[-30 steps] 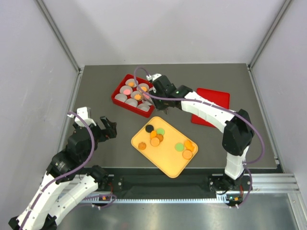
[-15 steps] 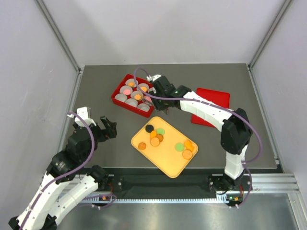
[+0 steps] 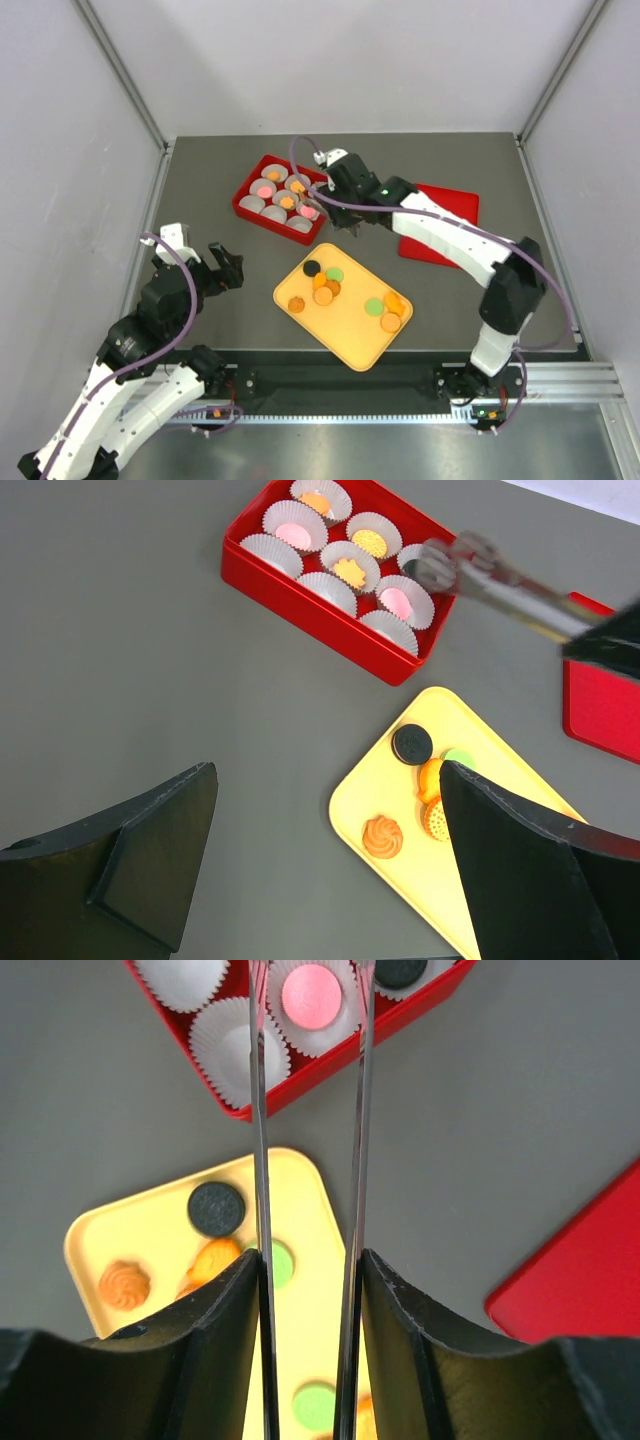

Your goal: Pack the cookies

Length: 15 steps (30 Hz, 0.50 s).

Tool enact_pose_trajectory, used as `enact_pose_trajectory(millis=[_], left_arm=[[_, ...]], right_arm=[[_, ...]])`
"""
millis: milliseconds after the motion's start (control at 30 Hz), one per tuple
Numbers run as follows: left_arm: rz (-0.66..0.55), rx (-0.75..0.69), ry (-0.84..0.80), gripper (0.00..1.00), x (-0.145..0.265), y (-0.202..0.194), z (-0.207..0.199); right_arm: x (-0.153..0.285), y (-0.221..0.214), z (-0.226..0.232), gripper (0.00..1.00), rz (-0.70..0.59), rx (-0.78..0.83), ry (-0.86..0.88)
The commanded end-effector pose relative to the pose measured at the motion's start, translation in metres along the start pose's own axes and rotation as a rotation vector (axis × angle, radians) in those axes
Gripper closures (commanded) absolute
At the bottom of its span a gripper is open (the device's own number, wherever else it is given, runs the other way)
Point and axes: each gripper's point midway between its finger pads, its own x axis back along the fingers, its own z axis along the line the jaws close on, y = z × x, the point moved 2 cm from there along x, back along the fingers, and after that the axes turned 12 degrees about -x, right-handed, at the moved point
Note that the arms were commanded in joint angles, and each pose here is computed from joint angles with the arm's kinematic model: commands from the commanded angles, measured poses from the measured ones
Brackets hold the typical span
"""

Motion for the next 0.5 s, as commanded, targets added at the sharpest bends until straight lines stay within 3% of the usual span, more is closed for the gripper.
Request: enact_pose_trajectory(millis=[0, 233, 467], left_arm=[[-0.015, 0.009, 0.007, 0.03, -0.001, 0.003, 0.0], [-0.019, 0.01, 0.001, 0.03, 0.0, 0.004, -0.001], [-0.015, 0.007, -0.002, 0.03, -0.001, 0.003, -0.001]], right_arm=[[0.08, 0.02, 0.01, 0.58, -0.172, -0.01, 0.057], [0.123, -0.092, 0.03, 0.57, -0.125, 0.017, 0.102], [0.137, -0.156, 0.04, 0.57, -0.081, 0.033, 0.048]])
